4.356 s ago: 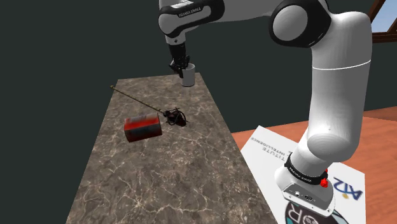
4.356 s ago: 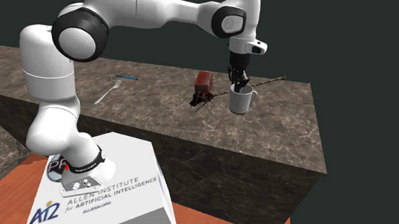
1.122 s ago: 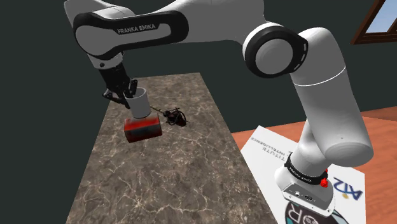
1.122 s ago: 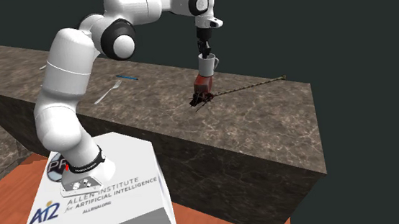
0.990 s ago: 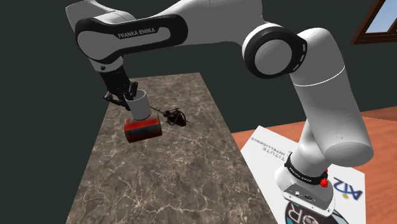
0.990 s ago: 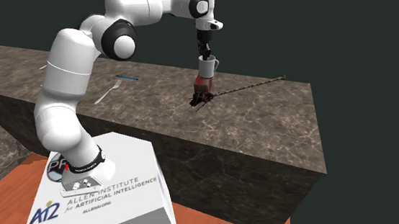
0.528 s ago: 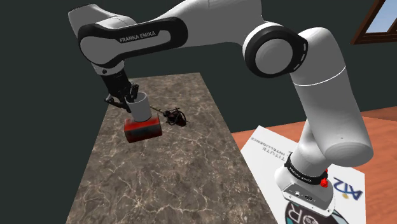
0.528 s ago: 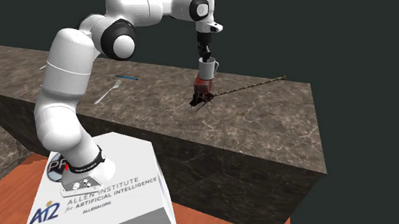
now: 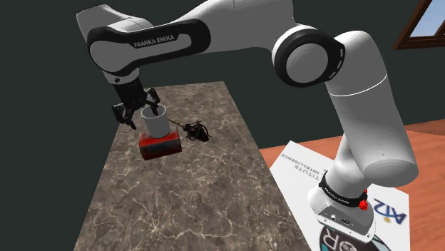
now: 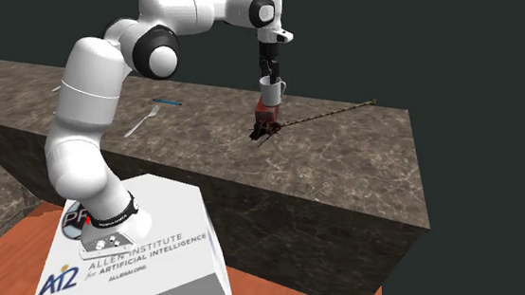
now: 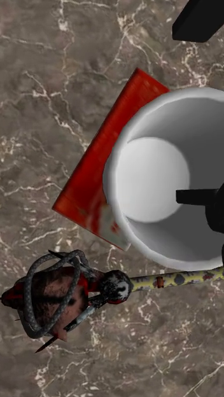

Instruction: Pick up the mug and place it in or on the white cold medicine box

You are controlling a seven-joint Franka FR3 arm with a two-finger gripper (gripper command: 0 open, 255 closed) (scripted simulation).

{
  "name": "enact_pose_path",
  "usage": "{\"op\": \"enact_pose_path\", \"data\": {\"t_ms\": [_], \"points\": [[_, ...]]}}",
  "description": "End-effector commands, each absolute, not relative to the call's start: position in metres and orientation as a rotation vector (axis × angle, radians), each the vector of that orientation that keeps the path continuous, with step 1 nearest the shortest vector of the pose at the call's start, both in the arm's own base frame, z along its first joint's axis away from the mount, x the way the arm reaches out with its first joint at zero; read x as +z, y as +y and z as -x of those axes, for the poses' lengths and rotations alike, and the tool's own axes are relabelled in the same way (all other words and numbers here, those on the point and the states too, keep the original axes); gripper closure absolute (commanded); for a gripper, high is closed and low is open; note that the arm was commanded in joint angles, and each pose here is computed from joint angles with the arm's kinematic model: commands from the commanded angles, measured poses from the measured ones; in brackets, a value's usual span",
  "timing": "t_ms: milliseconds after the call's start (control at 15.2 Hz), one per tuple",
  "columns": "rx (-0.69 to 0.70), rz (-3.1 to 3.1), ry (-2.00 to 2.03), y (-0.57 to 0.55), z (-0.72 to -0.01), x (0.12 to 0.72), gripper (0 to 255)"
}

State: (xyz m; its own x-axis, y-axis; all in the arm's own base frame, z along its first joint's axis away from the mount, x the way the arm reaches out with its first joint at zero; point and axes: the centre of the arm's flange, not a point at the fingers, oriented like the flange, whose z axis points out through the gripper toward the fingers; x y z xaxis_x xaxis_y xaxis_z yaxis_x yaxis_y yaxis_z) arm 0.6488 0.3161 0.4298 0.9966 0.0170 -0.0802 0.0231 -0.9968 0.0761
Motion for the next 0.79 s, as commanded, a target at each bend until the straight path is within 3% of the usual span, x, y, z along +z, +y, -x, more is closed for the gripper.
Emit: {"op": "enact_pose_path", "data": {"t_ms": [0, 198, 726], "points": [[-0.122, -3.062, 0.031, 0.317, -0.650, 0.443, 0], [-0.122, -3.062, 0.031, 0.320, -0.653, 0.480, 0], [-0.122, -3.062, 0.031, 0.320, -0.653, 0.480, 0]]}}
